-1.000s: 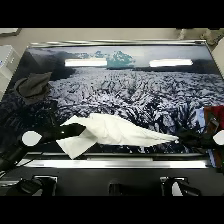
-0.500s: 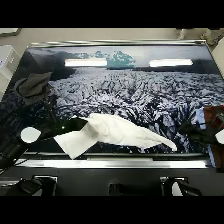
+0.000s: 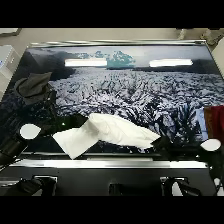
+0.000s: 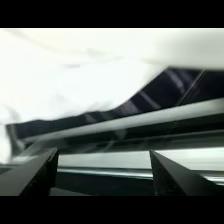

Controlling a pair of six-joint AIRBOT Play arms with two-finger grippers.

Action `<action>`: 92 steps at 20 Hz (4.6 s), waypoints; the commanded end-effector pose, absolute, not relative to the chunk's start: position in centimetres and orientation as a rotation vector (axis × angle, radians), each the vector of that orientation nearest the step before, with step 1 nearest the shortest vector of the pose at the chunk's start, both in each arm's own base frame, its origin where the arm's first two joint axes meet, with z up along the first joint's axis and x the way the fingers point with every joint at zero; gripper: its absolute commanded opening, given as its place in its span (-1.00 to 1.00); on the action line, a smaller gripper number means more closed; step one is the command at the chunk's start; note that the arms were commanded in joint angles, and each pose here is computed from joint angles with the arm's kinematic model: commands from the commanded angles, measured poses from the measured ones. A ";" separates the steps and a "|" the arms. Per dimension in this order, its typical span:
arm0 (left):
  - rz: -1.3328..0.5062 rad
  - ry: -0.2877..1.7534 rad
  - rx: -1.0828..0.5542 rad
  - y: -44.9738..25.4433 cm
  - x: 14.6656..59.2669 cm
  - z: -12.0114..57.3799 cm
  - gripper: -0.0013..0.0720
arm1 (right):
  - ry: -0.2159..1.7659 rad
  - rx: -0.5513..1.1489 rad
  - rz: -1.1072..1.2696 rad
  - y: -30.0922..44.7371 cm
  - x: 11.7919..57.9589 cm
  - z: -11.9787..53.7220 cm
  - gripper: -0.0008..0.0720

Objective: Fold the clothes and pants, and hang the long-sleeved shirts on hangers.

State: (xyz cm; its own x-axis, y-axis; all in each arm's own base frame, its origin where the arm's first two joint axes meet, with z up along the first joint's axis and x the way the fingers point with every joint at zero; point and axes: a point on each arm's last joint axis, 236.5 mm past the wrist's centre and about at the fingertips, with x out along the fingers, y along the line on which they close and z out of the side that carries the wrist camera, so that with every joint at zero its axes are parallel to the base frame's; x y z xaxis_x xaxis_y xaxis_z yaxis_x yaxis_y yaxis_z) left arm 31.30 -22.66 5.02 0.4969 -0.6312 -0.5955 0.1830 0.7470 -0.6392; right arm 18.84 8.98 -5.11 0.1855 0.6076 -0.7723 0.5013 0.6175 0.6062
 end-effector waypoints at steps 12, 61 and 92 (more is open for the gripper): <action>-0.530 0.950 -0.543 -22.8 30.9 4.8 -0.91 | 1.353 1.234 -0.010 9.6 21.0 -10.1 0.70; -0.503 -0.416 -0.185 -10.2 19.1 56.0 -0.91 | 0.558 0.342 -0.283 -4.1 19.5 32.0 -0.88; -0.382 0.757 -0.485 -14.2 29.5 8.9 -0.91 | 1.866 0.557 -0.119 -0.8 16.1 -6.3 0.94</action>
